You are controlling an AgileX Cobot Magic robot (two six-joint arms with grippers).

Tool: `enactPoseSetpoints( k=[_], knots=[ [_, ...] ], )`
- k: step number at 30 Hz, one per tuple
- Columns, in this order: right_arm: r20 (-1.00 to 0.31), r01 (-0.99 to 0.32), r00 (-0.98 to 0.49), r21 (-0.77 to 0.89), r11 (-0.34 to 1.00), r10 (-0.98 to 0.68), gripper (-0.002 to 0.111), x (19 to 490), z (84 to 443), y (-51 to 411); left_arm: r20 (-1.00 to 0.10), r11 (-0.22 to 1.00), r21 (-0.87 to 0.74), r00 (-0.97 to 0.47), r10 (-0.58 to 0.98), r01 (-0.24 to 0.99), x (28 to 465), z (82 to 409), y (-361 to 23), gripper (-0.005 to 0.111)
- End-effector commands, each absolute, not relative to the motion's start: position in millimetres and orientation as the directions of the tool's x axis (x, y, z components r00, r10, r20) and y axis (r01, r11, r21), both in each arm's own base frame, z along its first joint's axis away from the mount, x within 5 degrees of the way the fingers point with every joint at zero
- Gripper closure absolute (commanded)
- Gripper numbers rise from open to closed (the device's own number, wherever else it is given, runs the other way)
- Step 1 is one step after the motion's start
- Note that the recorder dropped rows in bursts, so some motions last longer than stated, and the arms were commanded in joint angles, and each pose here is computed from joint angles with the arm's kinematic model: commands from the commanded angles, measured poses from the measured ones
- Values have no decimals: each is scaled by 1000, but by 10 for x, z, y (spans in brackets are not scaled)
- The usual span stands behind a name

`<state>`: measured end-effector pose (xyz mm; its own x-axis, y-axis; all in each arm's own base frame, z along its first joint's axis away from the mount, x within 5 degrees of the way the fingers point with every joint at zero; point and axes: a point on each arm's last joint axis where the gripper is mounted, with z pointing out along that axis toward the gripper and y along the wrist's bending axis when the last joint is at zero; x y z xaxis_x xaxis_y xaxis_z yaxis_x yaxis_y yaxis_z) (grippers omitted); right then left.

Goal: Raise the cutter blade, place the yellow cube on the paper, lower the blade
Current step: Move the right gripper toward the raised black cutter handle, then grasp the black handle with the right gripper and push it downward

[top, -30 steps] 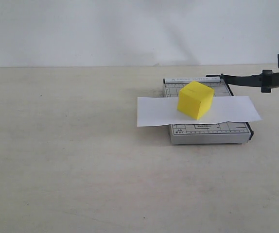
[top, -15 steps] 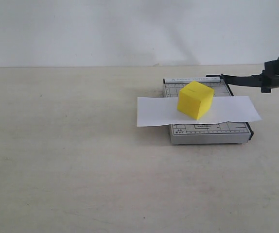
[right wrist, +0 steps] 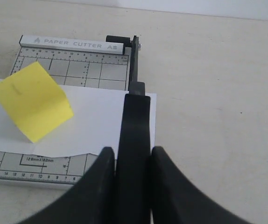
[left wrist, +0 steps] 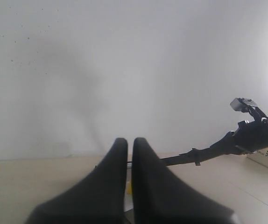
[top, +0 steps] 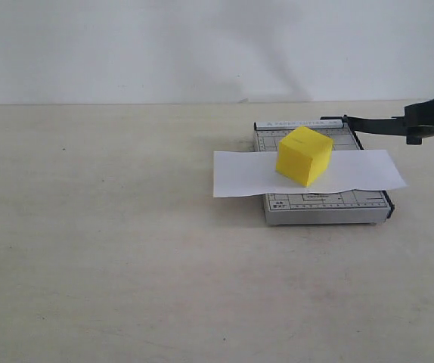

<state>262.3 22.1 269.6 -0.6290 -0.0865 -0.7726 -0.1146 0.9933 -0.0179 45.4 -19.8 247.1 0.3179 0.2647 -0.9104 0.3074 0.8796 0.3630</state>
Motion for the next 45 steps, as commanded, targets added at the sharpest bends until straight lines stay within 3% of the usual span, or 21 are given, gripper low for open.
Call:
enactPoseSetpoints(
  k=[1, 27, 45],
  knots=[
    [-743, -140, -657, -48, 989, -129, 108, 2581, 2628, 216, -910, 882, 362, 320, 263, 303, 456, 2458, -196, 102],
    [-671, -135, -731, -40, 990, -127, 108, 2228, 1973, 185, -911, 881, 362, 317, 265, 305, 457, 2454, -197, 102],
    [-652, -120, -750, -30, 992, -111, 108, 2062, 1756, 169, -913, 877, 364, 305, 270, 314, 458, 2441, -202, 102]
  ],
)
